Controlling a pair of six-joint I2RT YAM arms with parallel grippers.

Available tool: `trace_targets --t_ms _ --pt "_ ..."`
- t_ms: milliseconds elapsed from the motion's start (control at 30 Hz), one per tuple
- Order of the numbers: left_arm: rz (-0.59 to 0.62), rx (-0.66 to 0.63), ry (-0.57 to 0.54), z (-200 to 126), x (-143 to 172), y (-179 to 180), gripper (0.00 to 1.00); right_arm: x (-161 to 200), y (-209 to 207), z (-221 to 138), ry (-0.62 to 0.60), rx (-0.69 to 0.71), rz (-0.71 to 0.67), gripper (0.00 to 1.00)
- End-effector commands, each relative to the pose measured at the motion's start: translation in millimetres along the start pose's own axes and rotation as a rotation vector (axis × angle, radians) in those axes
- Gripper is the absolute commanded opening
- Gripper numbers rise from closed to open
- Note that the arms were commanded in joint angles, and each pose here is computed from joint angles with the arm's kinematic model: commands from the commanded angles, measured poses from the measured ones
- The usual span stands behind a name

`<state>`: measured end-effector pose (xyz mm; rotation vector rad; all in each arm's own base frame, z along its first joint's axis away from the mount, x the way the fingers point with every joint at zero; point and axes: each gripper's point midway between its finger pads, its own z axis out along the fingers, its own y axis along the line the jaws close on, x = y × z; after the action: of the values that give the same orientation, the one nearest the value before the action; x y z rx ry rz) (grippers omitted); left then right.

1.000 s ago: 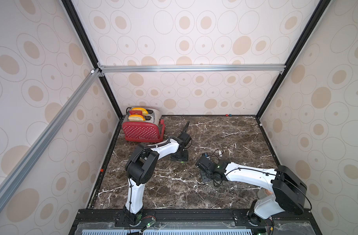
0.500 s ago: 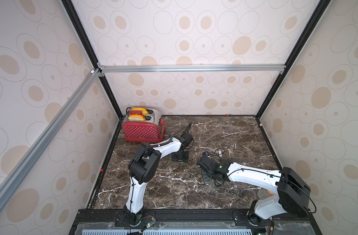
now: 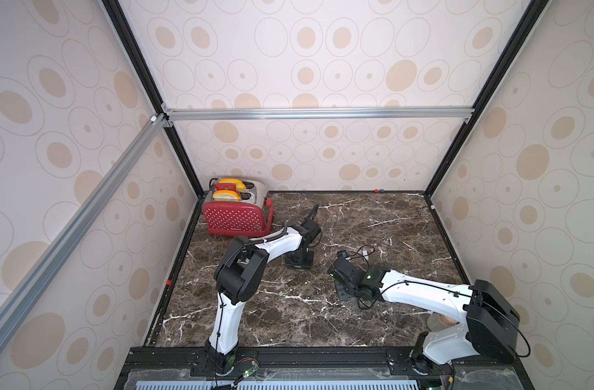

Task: Close the usb drive cover
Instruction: Pick up the cover from the center of the board.

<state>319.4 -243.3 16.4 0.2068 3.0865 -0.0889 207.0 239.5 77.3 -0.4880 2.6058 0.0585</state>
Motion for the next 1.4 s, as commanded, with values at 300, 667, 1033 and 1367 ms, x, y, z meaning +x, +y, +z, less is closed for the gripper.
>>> trace_targets --t_ms 300,667,1033,1367 --pt "0.003 0.000 0.150 24 28 -8 0.41 7 -8 -2 0.004 0.008 -0.008 0.03" --pt "-0.002 -0.039 0.111 18 10 -9 0.43 9 -6 -3 0.010 -0.009 -0.022 0.02" --pt "0.024 -0.094 0.120 23 3 -3 0.38 11 -8 -6 0.007 -0.007 -0.030 0.02" --pt "0.023 -0.102 0.128 25 3 -3 0.30 11 -7 -8 0.007 -0.021 -0.041 0.02"
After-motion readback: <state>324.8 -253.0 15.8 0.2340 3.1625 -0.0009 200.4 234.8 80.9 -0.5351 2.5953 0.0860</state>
